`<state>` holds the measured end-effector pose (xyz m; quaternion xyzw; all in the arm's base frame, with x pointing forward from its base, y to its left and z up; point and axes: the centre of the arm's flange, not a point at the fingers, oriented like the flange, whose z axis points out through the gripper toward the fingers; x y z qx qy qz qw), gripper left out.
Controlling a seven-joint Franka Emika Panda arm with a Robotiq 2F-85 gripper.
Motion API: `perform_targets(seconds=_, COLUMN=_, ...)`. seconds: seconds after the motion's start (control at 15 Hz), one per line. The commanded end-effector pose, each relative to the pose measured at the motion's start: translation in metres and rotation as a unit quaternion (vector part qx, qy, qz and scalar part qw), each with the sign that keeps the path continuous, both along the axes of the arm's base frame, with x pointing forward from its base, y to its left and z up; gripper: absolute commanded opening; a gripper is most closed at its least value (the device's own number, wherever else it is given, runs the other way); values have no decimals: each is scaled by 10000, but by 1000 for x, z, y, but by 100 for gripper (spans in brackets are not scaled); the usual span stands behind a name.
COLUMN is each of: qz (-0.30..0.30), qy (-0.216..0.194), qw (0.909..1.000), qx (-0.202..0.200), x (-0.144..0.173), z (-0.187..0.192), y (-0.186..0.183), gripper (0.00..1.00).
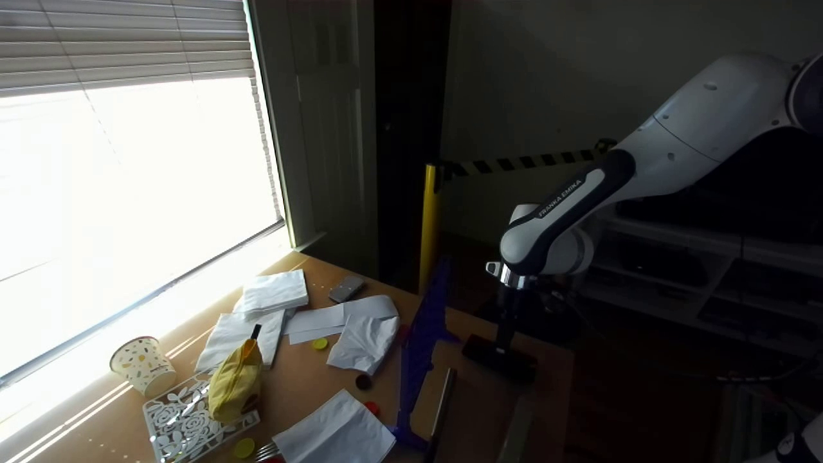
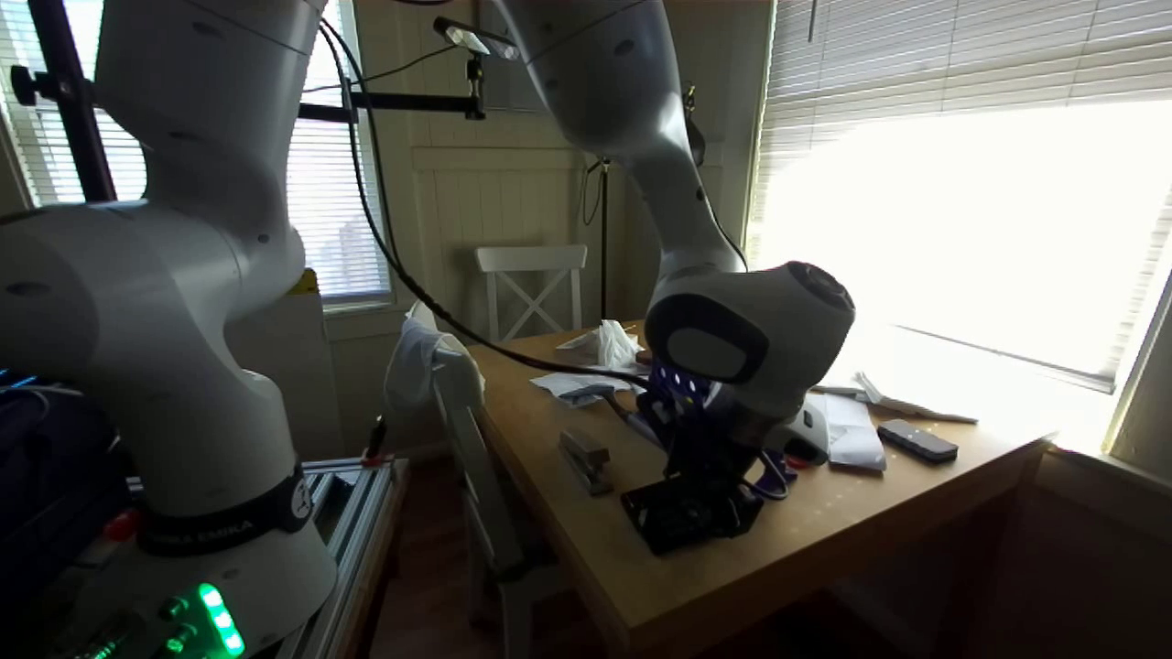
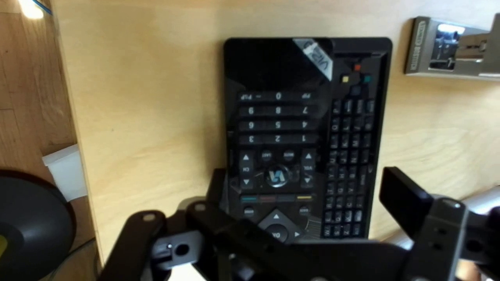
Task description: Slide the back cover of the black remote to the right.
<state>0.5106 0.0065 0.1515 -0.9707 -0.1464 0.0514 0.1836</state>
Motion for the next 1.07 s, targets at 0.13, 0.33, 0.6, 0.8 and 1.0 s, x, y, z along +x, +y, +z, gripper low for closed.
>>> perform_targets(seconds=0.13, qz=16, qy=-93, qw=9996, qx=259, x=5, z=-11, y=-2, gripper=100)
perform_targets(seconds=0.33, qz=90, qy=-107, qw=9995, qx=289, x=4, z=-12, y=-3, gripper=90)
perform_targets(seconds=0.6, qz=207, qy=-175, qw=9992, qx=288, x=4, z=-8, y=-3, gripper=88)
perform_targets(seconds=0.8, qz=284, qy=-217, qw=9992, qx=185, x=4, z=-5, y=0, gripper=84)
perform_targets(seconds=1.0, qz=379, qy=-238, qw=9989, qx=132, x=4, z=-1, y=6, gripper=86)
